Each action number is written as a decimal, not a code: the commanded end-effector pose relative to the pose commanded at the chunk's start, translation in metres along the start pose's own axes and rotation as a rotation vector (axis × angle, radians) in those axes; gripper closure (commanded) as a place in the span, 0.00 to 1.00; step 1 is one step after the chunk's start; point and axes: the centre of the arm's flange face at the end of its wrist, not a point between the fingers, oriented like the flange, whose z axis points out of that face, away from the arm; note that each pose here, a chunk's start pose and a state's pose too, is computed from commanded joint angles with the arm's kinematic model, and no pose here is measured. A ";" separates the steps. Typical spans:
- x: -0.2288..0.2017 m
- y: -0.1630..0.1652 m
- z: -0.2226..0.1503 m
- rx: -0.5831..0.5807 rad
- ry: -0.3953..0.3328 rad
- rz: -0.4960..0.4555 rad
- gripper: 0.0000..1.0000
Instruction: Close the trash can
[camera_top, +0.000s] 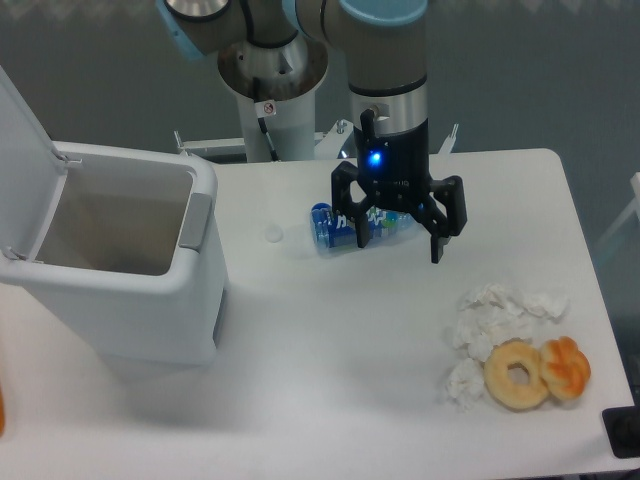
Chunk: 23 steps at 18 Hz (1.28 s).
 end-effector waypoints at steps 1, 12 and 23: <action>0.000 0.000 0.001 -0.002 0.000 0.000 0.00; 0.019 0.020 0.014 -0.064 0.017 -0.022 0.00; 0.043 0.036 0.026 -0.101 0.064 -0.044 0.00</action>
